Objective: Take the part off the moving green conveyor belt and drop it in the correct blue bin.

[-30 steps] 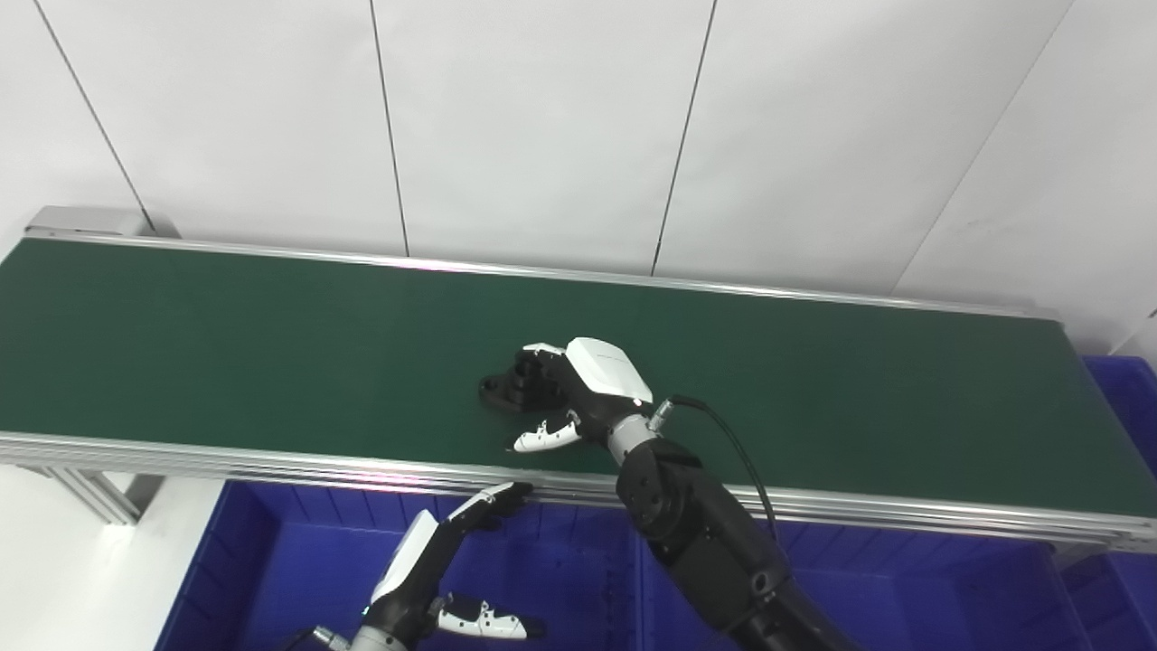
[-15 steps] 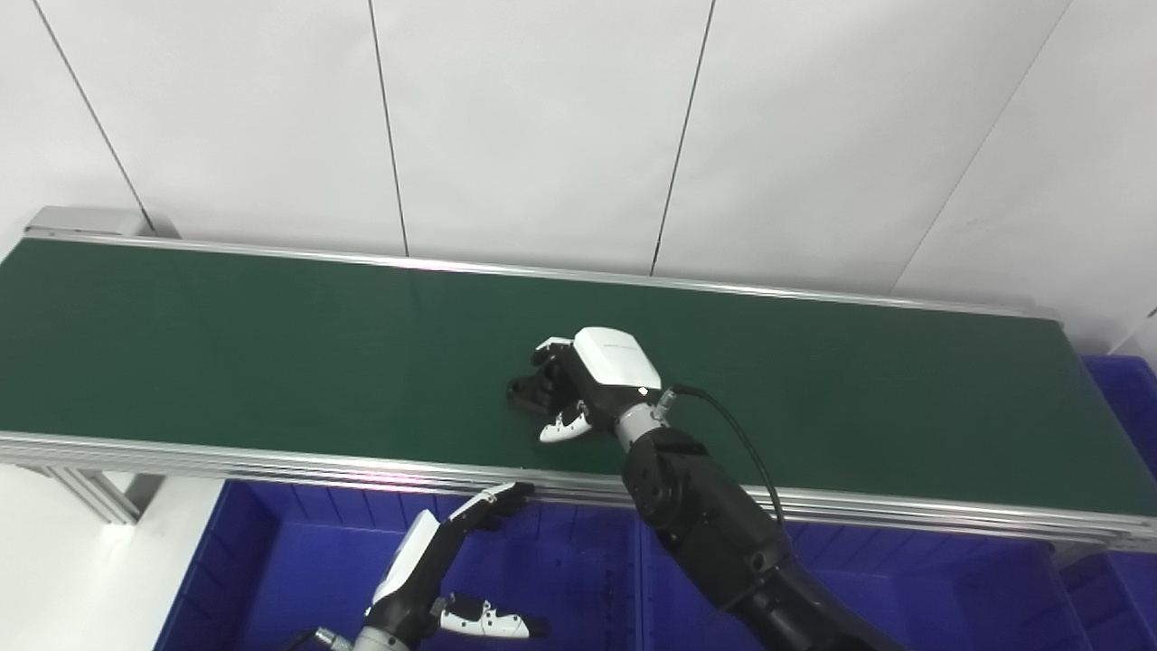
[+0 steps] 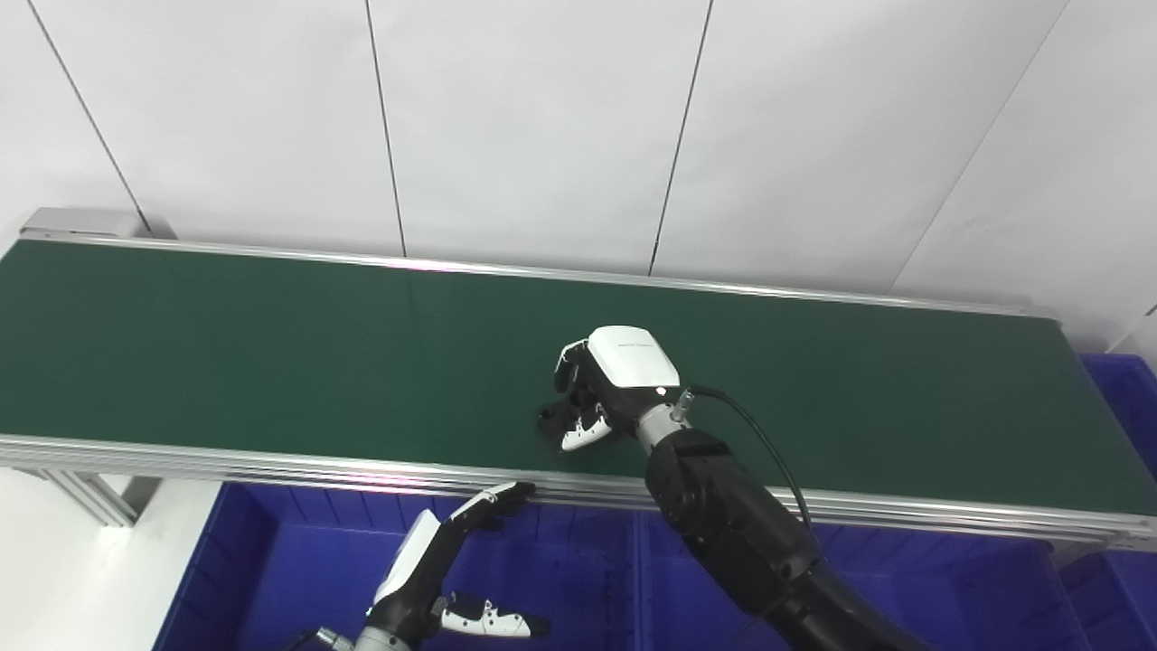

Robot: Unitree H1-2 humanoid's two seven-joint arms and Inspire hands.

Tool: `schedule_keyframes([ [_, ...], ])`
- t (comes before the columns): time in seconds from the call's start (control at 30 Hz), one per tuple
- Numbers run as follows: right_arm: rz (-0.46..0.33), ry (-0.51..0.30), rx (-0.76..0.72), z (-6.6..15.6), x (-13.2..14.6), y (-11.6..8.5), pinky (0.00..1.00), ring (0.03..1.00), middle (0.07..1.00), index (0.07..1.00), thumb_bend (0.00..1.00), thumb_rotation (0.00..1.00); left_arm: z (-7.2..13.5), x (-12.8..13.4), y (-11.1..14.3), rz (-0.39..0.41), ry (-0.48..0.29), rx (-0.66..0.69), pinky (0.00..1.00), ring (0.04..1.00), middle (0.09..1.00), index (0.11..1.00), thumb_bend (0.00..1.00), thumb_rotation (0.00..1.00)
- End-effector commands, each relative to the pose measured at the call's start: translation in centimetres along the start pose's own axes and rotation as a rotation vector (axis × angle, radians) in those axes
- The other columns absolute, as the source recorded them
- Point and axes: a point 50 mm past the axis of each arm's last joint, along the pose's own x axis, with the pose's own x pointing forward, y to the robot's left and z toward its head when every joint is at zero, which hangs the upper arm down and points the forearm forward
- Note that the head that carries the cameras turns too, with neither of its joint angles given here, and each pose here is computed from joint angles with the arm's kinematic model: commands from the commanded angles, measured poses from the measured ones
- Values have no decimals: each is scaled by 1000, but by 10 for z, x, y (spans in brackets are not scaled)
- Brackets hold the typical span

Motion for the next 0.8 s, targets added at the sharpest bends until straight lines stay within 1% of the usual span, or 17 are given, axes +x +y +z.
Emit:
schedule_keyframes([
  [0.0, -51, -48, -20, 15, 7, -21, 264, 339, 409, 516, 523, 0, 12, 13, 7, 27, -74, -4, 739, 795, 817, 822, 687, 130],
  [0.13, -75, -72, -6, 20, 3, -24, 247, 318, 401, 514, 522, 0, 12, 13, 7, 21, -75, 1, 748, 800, 819, 826, 683, 136],
  [0.2, -101, -88, 7, 22, -2, -27, 219, 288, 393, 509, 522, 0, 12, 13, 7, 22, -76, 1, 747, 799, 817, 826, 683, 139],
  [0.27, -131, -108, 18, 24, -9, -32, 208, 279, 391, 509, 522, 0, 13, 13, 6, 21, -78, -2, 753, 802, 819, 829, 681, 140],
  [0.3, -145, -115, 23, 24, -14, -36, 206, 277, 439, 494, 527, 0, 14, 13, 5, 20, -78, -8, 757, 804, 819, 830, 680, 138],
  [0.37, -185, -130, 28, 24, -25, -43, 204, 273, 464, 487, 529, 0, 15, 14, 4, 18, -79, -16, 757, 803, 820, 830, 682, 137],
  [0.47, -234, -116, 63, 22, -43, -52, 206, 276, 472, 485, 530, 0, 17, 15, 1, 18, -86, -9, 748, 798, 819, 830, 680, 144],
  [0.5, -259, -110, 87, 20, -53, -56, 205, 276, 473, 485, 530, 0, 18, 16, 0, 18, -90, -9, 746, 797, 818, 829, 680, 144],
  [0.53, -279, -108, 108, 19, -62, -60, 213, 275, 458, 491, 527, 0, 19, 16, -2, 17, -92, -9, 746, 798, 820, 830, 681, 151],
  [0.57, -302, -110, 125, 16, -72, -63, 220, 282, 418, 512, 520, 0, 20, 17, -3, 11, -95, -9, 752, 802, 824, 834, 676, 163],
  [0.67, -347, -112, 154, 9, -94, -67, 223, 292, 403, 522, 516, 0, 23, 19, -7, 2, -103, -8, 759, 808, 829, 837, 670, 166],
  [0.77, -363, -110, 183, 2, -109, -68, 214, 292, 397, 520, 516, 0, 26, 20, -10, 3, -109, -11, 757, 809, 831, 834, 672, 171],
])
